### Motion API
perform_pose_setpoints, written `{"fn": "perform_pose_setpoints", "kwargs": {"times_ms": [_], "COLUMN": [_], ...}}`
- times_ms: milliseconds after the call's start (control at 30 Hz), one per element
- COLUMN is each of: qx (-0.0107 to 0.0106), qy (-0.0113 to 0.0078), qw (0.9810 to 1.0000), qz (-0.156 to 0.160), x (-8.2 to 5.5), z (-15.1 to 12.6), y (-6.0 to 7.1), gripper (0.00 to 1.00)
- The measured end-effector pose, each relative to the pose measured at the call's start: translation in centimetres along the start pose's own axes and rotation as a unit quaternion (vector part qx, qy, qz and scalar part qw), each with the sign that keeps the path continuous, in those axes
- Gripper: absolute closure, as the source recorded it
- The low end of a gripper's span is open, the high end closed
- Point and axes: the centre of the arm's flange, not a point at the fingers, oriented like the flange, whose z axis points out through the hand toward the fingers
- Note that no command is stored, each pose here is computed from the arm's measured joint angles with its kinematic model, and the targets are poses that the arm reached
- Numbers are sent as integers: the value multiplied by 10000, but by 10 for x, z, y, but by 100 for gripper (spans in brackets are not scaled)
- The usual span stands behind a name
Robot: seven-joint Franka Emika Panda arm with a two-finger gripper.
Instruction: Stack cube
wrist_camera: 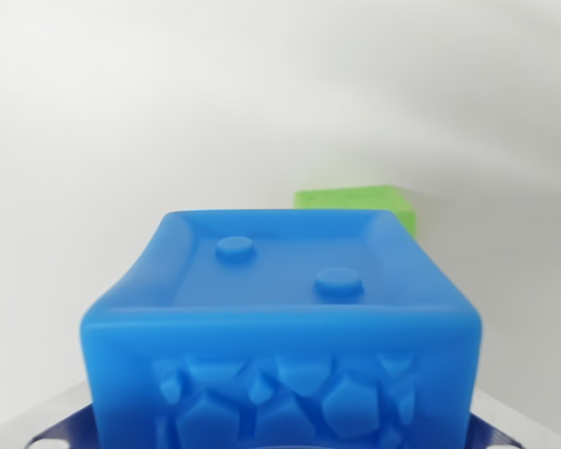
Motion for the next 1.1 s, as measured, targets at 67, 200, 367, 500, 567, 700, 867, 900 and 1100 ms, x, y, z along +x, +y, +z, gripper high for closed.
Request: {"fn": "perform_pose_setpoints", "kwargs": {"times_ms": [67,200,367,500,567,700,867,900,1100], "qx": [0,-2,-2,-3,-4,-4,-5,-6,-11], "qy": [-1,-3,-2,-3,-3,2,-3,-6,-38], "qw": [10000,9999,9998,9996,9995,9992,9990,9990,9990], "qz": [-34,-116,-210,-280,-324,-410,-445,-449,-454], "x": [1,3,5,7,8,11,12,12,12], "z": [-1,-3,-6,-8,-9,-11,-9,-6,17], "y": [3,10,18,24,28,35,40,40,40], "gripper": [100,100,100,100,100,100,100,100,100]}}
